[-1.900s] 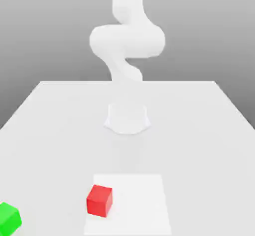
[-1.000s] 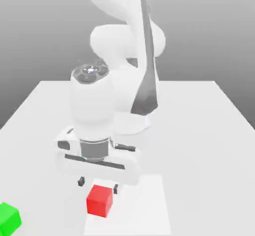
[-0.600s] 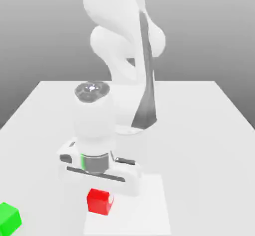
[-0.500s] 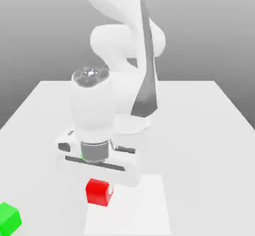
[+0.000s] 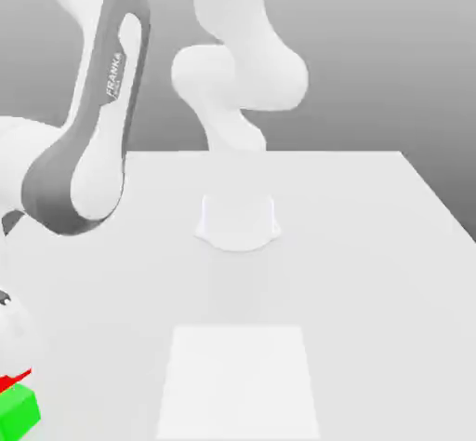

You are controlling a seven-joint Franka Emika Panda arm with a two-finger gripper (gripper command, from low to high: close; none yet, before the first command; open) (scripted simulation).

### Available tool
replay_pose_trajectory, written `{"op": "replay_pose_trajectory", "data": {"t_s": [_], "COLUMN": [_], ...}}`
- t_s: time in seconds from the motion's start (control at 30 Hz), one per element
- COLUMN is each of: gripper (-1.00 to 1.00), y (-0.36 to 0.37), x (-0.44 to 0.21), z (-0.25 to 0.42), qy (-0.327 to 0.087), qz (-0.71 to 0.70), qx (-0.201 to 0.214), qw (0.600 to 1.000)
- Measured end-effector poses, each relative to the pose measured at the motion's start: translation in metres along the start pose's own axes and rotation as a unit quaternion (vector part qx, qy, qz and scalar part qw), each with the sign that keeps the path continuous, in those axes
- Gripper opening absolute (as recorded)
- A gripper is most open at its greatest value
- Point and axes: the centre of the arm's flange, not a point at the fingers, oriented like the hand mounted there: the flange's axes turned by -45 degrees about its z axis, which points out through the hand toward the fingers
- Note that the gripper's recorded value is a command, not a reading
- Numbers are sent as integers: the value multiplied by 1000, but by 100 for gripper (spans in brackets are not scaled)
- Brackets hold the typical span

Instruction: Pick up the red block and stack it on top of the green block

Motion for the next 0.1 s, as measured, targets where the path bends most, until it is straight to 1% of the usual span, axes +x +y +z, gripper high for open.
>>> {"op": "replay_pose_trajectory", "data": {"t_s": [0.1], "gripper": [100], "y": [0], "x": [0], "z": [0], "qy": [0], "qz": [0], "qx": [0], "qw": [1000]}}
